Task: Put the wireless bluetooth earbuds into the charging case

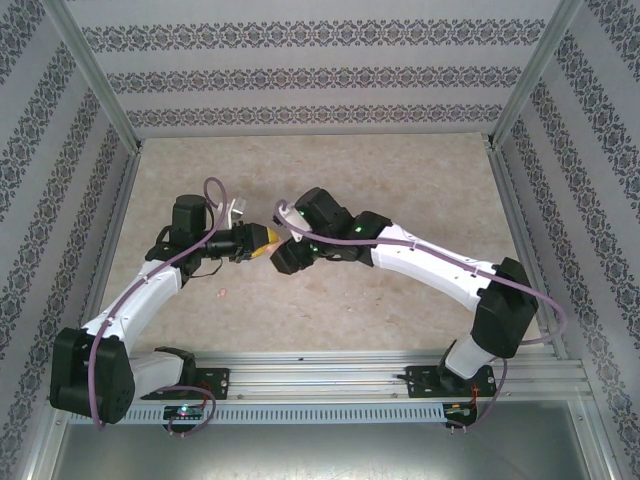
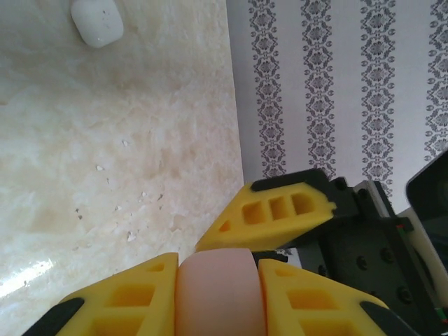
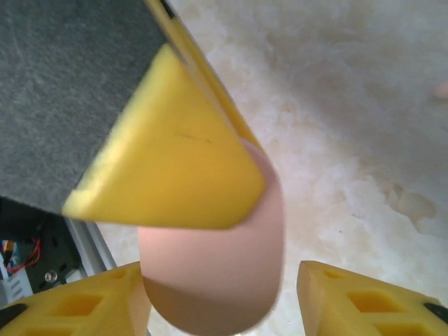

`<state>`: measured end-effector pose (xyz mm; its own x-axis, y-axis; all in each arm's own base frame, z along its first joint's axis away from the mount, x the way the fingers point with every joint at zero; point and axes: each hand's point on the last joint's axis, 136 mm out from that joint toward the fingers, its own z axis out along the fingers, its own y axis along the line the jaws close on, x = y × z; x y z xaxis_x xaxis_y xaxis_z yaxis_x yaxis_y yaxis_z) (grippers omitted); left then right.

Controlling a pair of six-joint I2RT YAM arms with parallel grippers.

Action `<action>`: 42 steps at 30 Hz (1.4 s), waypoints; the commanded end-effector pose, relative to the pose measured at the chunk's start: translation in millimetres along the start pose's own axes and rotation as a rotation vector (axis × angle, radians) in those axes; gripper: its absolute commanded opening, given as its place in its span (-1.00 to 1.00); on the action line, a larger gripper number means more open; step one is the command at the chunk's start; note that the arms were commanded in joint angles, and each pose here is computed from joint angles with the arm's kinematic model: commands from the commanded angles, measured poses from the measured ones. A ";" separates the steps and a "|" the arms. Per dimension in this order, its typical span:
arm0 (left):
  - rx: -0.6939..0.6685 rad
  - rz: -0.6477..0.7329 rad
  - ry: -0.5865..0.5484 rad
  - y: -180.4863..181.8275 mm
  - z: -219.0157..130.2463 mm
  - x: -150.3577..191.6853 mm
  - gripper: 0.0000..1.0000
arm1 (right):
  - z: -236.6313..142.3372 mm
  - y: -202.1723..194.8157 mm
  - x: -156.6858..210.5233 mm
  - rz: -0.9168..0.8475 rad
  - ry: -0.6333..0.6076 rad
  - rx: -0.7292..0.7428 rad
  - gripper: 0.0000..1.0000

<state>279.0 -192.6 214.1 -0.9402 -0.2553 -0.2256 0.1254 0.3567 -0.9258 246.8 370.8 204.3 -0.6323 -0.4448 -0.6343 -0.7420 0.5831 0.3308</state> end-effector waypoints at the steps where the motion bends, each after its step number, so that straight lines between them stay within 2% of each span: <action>1: 0.010 0.032 -0.079 -7.3 -1.1 -15.6 -0.59 | -30.3 -7.7 -20.3 0.110 -0.101 0.043 0.21; 4: 0.017 0.022 -0.147 -8.3 -2.3 -27.1 -0.59 | -49.6 -10.1 -30.2 0.220 -0.174 0.046 0.26; 8: 0.043 0.012 -0.238 -14.9 -6.1 -43.2 -0.59 | -67.2 -20.5 -37.5 0.449 -0.278 0.021 0.29; 11: 0.064 0.010 -0.294 -22.7 -10.9 -52.6 -0.59 | -68.0 -31.4 -35.9 0.646 -0.343 -0.035 0.30; 14: 0.088 0.002 -0.330 -30.3 -14.8 -57.9 -0.60 | -64.7 -33.3 -41.2 0.769 -0.397 -0.110 0.30; 25: 0.157 -0.040 -0.397 -48.3 -27.6 -60.0 -0.59 | -44.4 0.4 -71.1 0.842 -0.382 -0.330 0.30; 35: 0.194 -0.056 -0.420 -58.6 -29.9 -58.3 -0.59 | -35.9 9.0 -90.2 0.907 -0.407 -0.455 0.23; 38: 0.200 -0.065 -0.423 -58.0 -29.2 -58.1 -0.60 | -33.7 12.6 -95.4 0.919 -0.404 -0.488 0.19; 42: 0.221 -0.073 -0.425 -61.2 -29.1 -58.4 -0.60 | -29.9 12.2 -98.1 0.948 -0.412 -0.518 0.01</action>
<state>320.4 -170.8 272.0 -0.7562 -0.6263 -0.1895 0.0996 0.1760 -0.9793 293.5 391.6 268.6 -0.9302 0.3384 -0.1422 -0.0517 0.2628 0.9635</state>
